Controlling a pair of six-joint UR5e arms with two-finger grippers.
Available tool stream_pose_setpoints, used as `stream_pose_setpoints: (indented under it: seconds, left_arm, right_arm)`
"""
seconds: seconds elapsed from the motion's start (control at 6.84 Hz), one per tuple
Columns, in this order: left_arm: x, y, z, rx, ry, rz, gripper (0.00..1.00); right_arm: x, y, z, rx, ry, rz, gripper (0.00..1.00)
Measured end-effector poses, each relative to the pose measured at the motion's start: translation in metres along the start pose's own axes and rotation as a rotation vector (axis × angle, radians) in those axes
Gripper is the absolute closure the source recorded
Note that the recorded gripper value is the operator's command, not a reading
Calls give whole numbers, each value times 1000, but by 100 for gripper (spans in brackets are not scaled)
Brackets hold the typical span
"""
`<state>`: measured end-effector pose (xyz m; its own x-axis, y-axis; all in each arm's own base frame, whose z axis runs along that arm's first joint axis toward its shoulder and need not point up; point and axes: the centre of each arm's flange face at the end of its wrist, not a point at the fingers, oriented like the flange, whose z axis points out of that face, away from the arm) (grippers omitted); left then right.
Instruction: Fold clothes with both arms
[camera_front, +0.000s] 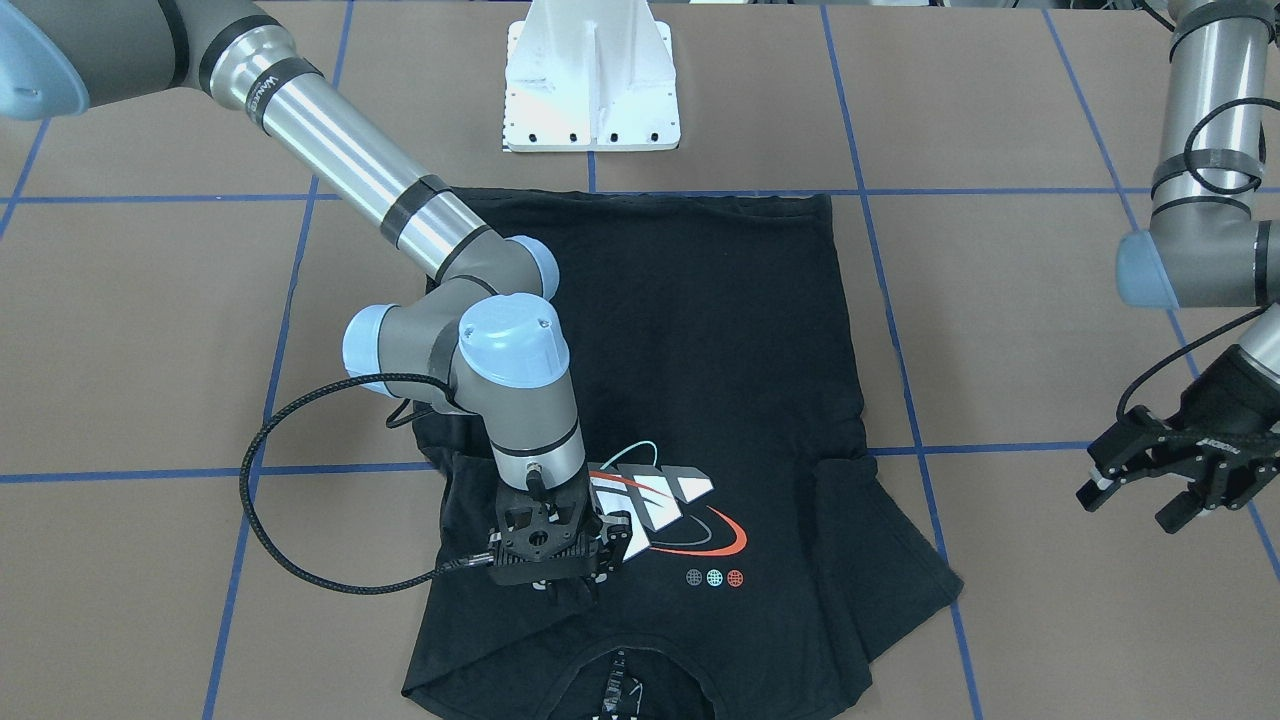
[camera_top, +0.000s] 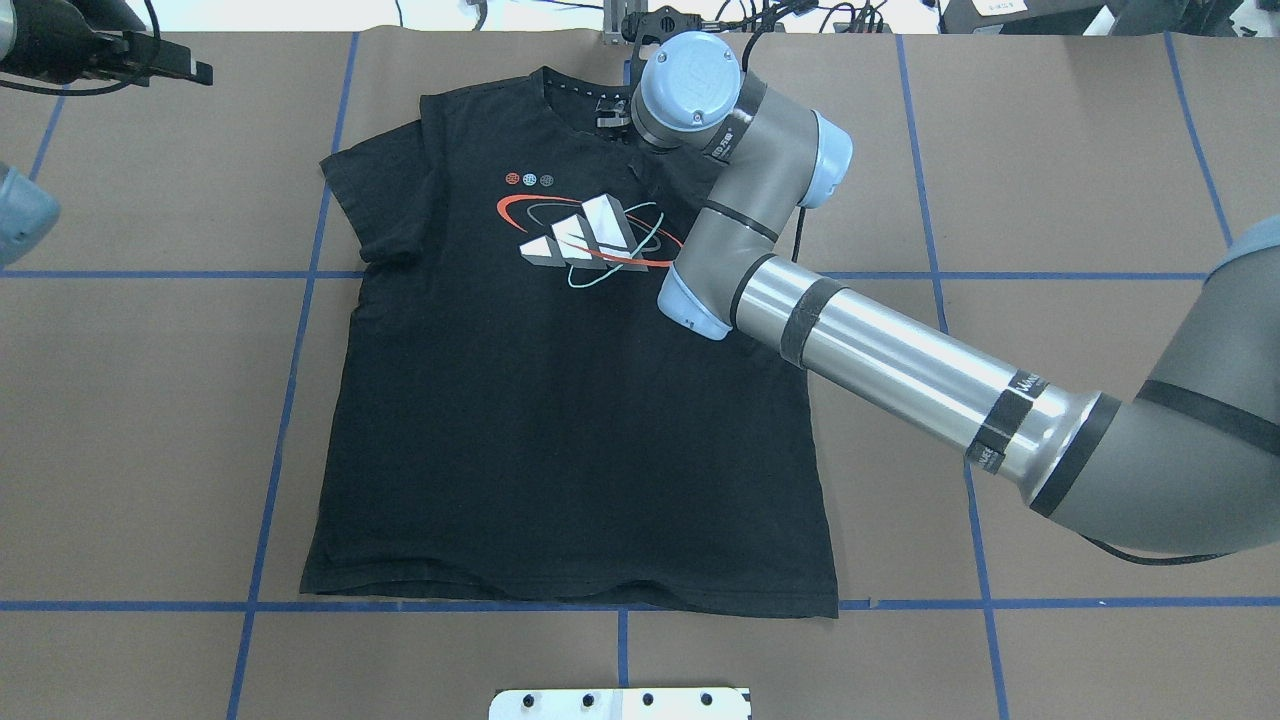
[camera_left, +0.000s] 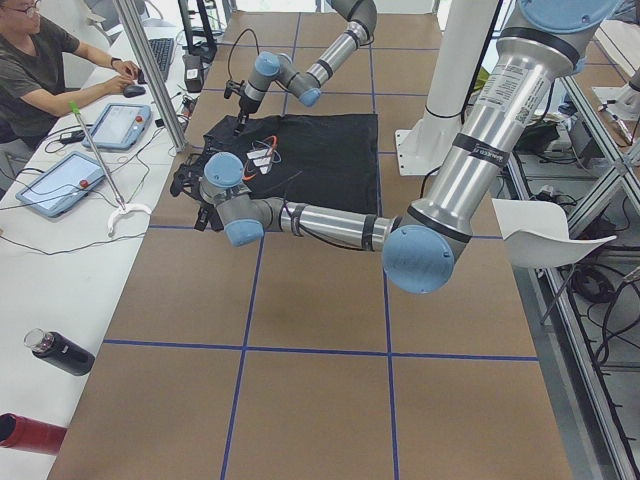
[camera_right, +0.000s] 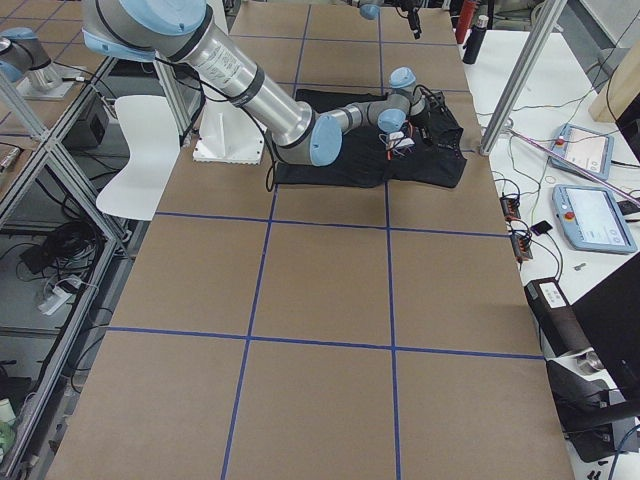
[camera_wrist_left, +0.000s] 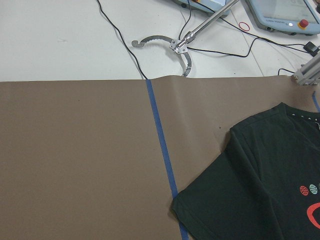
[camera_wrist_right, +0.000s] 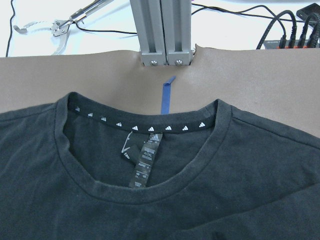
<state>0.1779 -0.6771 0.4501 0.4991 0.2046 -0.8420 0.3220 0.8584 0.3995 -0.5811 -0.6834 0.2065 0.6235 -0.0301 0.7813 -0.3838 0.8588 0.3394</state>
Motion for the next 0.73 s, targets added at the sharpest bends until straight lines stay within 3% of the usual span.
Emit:
stream_pose_setpoints:
  seconds: [0.29, 0.59, 0.73]
  left_arm:
    - [5, -7, 25, 25, -28, -13, 1]
    - [33, 13, 70, 60, -62, -39, 2]
    - [47, 24, 94, 68, -82, -35, 9]
  right_arm:
    - [27, -15, -42, -43, -93, 99, 1]
    - [58, 3, -93, -110, -137, 115, 1]
    - [72, 17, -115, -141, -166, 112, 1]
